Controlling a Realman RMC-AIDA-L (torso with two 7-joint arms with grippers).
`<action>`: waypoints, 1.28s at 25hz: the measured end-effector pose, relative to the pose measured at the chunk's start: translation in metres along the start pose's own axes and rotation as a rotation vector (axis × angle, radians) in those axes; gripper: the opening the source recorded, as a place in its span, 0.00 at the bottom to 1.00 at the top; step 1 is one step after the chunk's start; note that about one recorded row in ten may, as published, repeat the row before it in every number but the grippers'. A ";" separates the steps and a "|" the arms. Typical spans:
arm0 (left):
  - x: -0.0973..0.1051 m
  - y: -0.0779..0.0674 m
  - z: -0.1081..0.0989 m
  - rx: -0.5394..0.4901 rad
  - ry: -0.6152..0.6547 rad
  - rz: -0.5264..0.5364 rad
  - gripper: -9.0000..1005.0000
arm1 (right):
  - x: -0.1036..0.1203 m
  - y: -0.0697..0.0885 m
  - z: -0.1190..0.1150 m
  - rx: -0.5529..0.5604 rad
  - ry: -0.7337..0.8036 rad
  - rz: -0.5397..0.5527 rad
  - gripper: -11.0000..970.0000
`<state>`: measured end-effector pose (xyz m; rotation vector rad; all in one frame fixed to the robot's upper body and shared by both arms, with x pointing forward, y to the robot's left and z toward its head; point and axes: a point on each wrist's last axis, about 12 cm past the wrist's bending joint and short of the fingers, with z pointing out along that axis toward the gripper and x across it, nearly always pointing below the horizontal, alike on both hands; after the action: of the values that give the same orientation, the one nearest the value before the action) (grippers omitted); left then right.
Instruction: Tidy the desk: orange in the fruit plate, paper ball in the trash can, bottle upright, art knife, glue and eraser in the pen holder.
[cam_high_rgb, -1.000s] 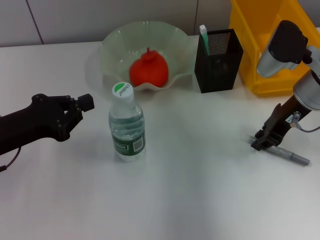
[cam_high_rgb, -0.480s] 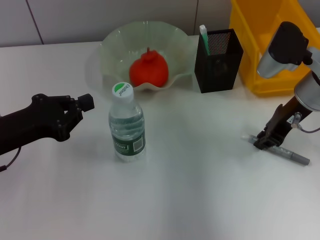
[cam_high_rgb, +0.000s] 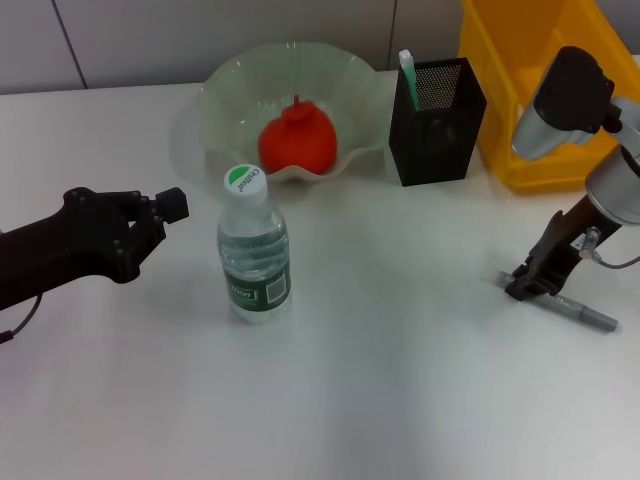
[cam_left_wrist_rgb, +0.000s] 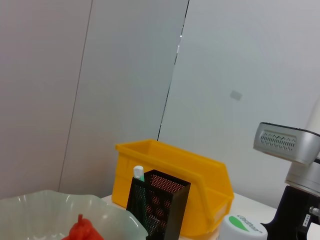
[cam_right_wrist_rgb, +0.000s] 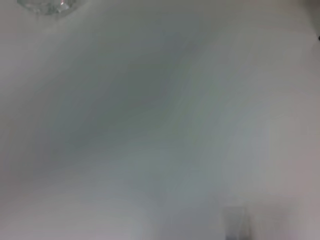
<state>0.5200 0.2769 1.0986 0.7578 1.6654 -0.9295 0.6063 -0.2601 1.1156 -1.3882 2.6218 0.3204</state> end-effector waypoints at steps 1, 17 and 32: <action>0.000 0.000 0.000 0.000 0.000 0.000 0.09 | -0.001 0.000 0.000 0.001 -0.002 -0.002 0.18; 0.000 -0.001 -0.001 0.002 -0.007 -0.002 0.09 | -0.021 -0.003 -0.035 0.082 -0.226 0.012 0.16; -0.001 -0.001 -0.003 0.006 -0.012 0.002 0.09 | -0.045 -0.011 -0.091 0.188 -0.584 0.006 0.16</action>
<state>0.5179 0.2789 1.1005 0.7570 1.6514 -0.9365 0.6369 -0.2544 1.2131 -1.0301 2.1143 0.3971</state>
